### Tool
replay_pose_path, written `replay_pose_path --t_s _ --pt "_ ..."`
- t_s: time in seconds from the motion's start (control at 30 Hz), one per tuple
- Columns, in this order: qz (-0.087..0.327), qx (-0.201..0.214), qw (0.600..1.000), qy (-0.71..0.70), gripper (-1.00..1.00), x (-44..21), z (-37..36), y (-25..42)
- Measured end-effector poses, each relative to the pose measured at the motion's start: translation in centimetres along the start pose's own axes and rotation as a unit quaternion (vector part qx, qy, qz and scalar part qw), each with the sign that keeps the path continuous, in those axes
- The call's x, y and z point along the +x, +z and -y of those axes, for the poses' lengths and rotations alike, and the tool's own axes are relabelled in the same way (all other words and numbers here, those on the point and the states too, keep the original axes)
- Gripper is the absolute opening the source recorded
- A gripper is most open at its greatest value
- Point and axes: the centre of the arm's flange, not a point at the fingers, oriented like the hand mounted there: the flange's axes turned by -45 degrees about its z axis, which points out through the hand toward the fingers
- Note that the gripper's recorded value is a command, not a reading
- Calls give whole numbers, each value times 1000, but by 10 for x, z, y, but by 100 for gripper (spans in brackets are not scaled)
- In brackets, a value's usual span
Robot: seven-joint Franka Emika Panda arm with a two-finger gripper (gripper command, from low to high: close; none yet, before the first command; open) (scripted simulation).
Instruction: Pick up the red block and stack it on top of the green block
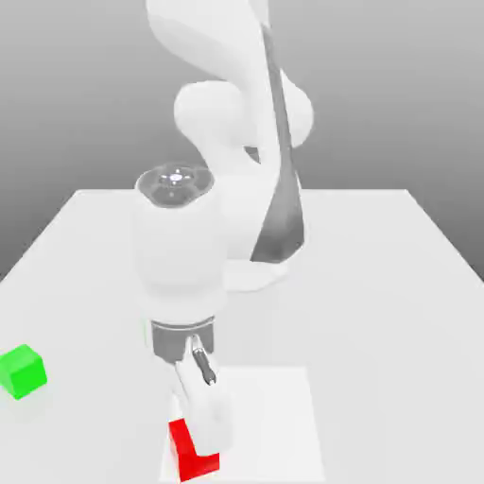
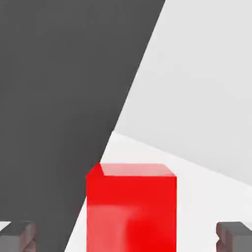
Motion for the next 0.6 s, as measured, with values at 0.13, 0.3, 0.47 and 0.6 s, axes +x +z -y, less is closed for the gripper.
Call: replay_pose_path --t_s 0.13,0.3,0.47,0.6 --pt "0 0 1000 0 -100 0 -1 10" --pt "0 1 1000 1 -100 0 0 1" --pt "-1 -3 1000 14 -100 21 -14 -49" --pt "-3 -8 997 74 -100 102 -82 -62"
